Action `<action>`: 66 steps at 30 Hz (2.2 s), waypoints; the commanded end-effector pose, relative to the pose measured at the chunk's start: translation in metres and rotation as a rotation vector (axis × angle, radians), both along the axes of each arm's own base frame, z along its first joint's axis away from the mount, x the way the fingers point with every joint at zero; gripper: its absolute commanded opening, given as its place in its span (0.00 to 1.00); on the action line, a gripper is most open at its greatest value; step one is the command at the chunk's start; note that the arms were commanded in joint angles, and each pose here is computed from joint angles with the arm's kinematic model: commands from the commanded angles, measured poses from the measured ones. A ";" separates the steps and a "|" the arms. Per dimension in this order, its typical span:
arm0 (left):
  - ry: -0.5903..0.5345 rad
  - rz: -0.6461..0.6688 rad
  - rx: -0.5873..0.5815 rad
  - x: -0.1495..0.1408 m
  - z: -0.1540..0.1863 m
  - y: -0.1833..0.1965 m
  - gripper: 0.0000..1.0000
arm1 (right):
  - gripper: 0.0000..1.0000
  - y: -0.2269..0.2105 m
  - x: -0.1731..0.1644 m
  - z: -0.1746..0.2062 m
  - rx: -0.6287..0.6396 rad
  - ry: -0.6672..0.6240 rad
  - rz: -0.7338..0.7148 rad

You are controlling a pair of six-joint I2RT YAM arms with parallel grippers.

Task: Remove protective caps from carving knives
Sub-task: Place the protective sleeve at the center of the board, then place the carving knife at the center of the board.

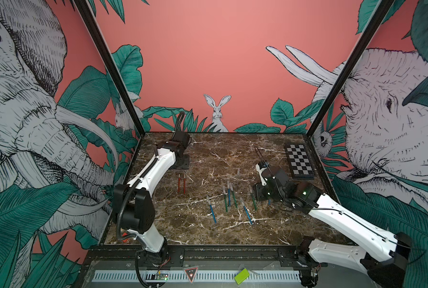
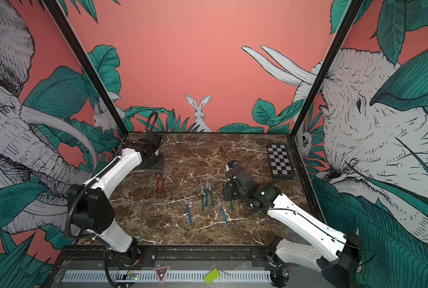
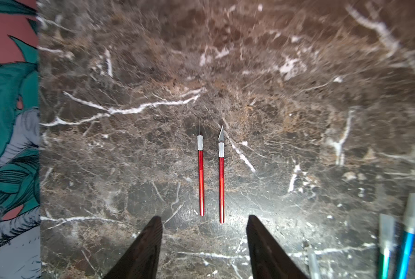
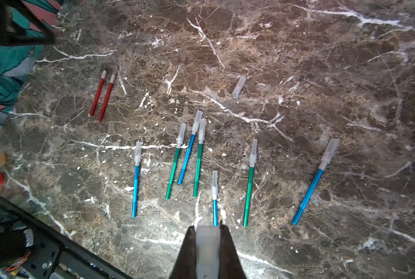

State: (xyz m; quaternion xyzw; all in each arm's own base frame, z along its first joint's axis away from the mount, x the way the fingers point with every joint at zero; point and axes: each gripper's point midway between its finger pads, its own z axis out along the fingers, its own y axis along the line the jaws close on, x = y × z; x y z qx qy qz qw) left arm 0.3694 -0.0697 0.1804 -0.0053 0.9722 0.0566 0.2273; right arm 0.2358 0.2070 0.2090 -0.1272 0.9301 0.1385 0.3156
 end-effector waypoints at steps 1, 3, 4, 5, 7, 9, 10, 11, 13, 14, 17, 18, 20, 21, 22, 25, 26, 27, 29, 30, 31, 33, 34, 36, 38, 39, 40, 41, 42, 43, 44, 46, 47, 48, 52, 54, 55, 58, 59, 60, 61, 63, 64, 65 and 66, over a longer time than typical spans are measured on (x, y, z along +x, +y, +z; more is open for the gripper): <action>-0.052 -0.006 0.001 -0.020 0.012 0.009 0.69 | 0.00 -0.011 0.018 -0.011 -0.113 0.032 -0.009; -0.091 -0.002 -0.006 -0.028 0.015 0.013 0.70 | 0.00 -0.009 0.033 -0.015 -0.127 0.065 -0.019; -0.104 0.002 -0.002 -0.032 0.015 0.015 0.72 | 0.00 -0.006 0.038 -0.019 -0.132 0.080 -0.016; -0.118 0.012 0.008 -0.036 0.015 0.020 0.73 | 0.00 -0.004 0.047 -0.019 -0.131 0.087 -0.021; -0.134 0.019 0.029 -0.045 0.010 0.026 0.74 | 0.00 -0.001 0.062 -0.024 -0.142 0.107 -0.035; -0.138 0.023 0.038 -0.053 0.004 0.030 0.76 | 0.00 0.004 0.078 -0.026 -0.140 0.119 -0.047; -0.136 0.023 0.039 -0.056 0.001 0.032 0.76 | 0.00 0.007 0.086 -0.033 -0.140 0.137 -0.052; -0.134 0.025 0.040 -0.058 0.000 0.032 0.76 | 0.00 0.009 0.094 -0.039 -0.133 0.155 -0.059; -0.132 0.020 0.035 -0.059 0.000 0.031 0.76 | 0.00 0.013 0.110 -0.056 -0.140 0.203 -0.071; -0.136 0.020 0.033 -0.059 0.001 0.030 0.76 | 0.00 0.014 0.116 -0.063 -0.145 0.219 -0.076; -0.138 0.012 0.019 -0.058 0.001 0.027 0.76 | 0.00 0.015 0.137 -0.083 -0.156 0.273 -0.098; -0.137 0.011 0.019 -0.058 0.001 0.026 0.76 | 0.00 0.015 0.143 -0.090 -0.156 0.293 -0.108; -0.138 0.008 0.025 -0.057 0.001 0.026 0.76 | 0.00 0.011 0.153 -0.102 -0.164 0.317 -0.135; -0.137 0.007 0.032 -0.057 0.001 0.026 0.76 | 0.00 0.011 0.159 -0.106 -0.158 0.321 -0.145; -0.137 0.005 0.034 -0.057 0.001 0.026 0.76 | 0.00 0.010 0.163 -0.111 -0.157 0.328 -0.156; -0.136 -0.001 0.035 -0.057 0.000 0.024 0.76 | 0.00 0.013 0.175 -0.122 -0.126 0.337 -0.180; -0.136 -0.002 0.036 -0.057 0.001 0.024 0.77 | 0.00 0.016 0.178 -0.125 -0.116 0.344 -0.176; -0.134 -0.003 0.036 -0.057 0.000 0.024 0.76 | 0.00 0.018 0.180 -0.128 -0.115 0.346 -0.177; -0.135 -0.007 0.032 -0.056 0.000 0.023 0.76 | 0.00 0.019 0.184 -0.136 -0.122 0.361 -0.187; -0.132 -0.011 0.033 -0.057 -0.001 0.022 0.76 | 0.00 0.018 0.185 -0.139 -0.119 0.367 -0.195; -0.134 -0.013 0.033 -0.056 0.000 0.022 0.76 | 0.00 0.018 0.187 -0.143 -0.119 0.373 -0.206; -0.133 -0.017 0.034 -0.057 0.000 0.021 0.76 | 0.00 0.021 0.189 -0.148 -0.106 0.381 -0.215; -0.134 -0.019 0.034 -0.056 0.000 0.020 0.76 | 0.00 0.022 0.190 -0.151 -0.101 0.385 -0.219; -0.134 -0.020 0.036 -0.056 0.000 0.020 0.76 | 0.01 0.022 0.193 -0.154 -0.099 0.389 -0.236; -0.135 -0.021 0.036 -0.056 0.000 0.020 0.76 | 0.01 0.021 0.195 -0.159 -0.104 0.394 -0.247; -0.133 -0.022 0.035 -0.056 -0.001 0.020 0.76 | 0.01 0.021 0.196 -0.162 -0.108 0.399 -0.253; -0.134 -0.025 0.036 -0.056 0.000 0.020 0.77 | 0.01 0.021 0.197 -0.165 -0.109 0.403 -0.256; -0.133 -0.025 0.037 -0.057 0.000 0.020 0.76 | 0.02 0.021 0.197 -0.168 -0.111 0.409 -0.259; -0.135 -0.025 0.040 -0.056 0.000 0.020 0.76 | 0.02 0.021 0.197 -0.170 -0.110 0.416 -0.261; -0.137 -0.025 0.040 -0.056 0.001 0.020 0.76 | 0.04 0.022 0.197 -0.173 -0.108 0.422 -0.260; -0.137 -0.026 0.042 -0.056 0.000 0.020 0.76 | 0.05 0.023 0.197 -0.174 -0.105 0.426 -0.261; -0.136 -0.028 0.043 -0.056 0.000 0.019 0.76 | 0.05 0.023 0.197 -0.176 -0.104 0.426 -0.265; -0.136 -0.030 0.043 -0.056 0.000 0.019 0.76 | 0.06 0.023 0.198 -0.177 -0.105 0.425 -0.268; -0.135 -0.032 0.044 -0.056 0.000 0.019 0.76 | 0.07 0.023 0.198 -0.177 -0.104 0.423 -0.271; -0.132 -0.032 0.047 -0.056 -0.001 0.019 0.76 | 0.13 0.024 0.199 -0.180 -0.103 0.432 -0.271; -0.133 -0.034 0.047 -0.056 -0.001 0.019 0.76 | 0.16 0.025 0.199 -0.181 -0.104 0.435 -0.271; -0.133 -0.034 0.047 -0.056 -0.001 0.019 0.76 | 0.17 0.025 0.200 -0.181 -0.103 0.434 -0.271; -0.132 -0.036 0.048 -0.056 -0.001 0.019 0.76 | 0.22 0.024 0.198 -0.183 -0.109 0.439 -0.272; -0.131 -0.037 0.049 -0.056 -0.001 0.018 0.76 | 0.23 0.024 0.198 -0.184 -0.111 0.441 -0.273; -0.131 -0.037 0.049 -0.056 -0.001 0.018 0.76 | 0.23 0.023 0.198 -0.184 -0.112 0.442 -0.274; -0.131 -0.037 0.049 -0.056 -0.001 0.019 0.76 | 0.24 0.023 0.197 -0.185 -0.116 0.445 -0.274; -0.129 -0.039 0.049 -0.056 -0.002 0.018 0.76 | 0.25 0.022 0.197 -0.186 -0.118 0.447 -0.276; -0.130 -0.039 0.048 -0.056 -0.001 0.018 0.76 | 0.25 0.022 0.196 -0.187 -0.119 0.448 -0.276; -0.128 -0.040 0.049 -0.056 -0.002 0.018 0.76 | 0.25 0.022 0.196 -0.187 -0.119 0.449 -0.277; -0.129 -0.039 0.048 -0.056 -0.002 0.018 0.76 | 0.25 0.022 0.196 -0.188 -0.119 0.450 -0.277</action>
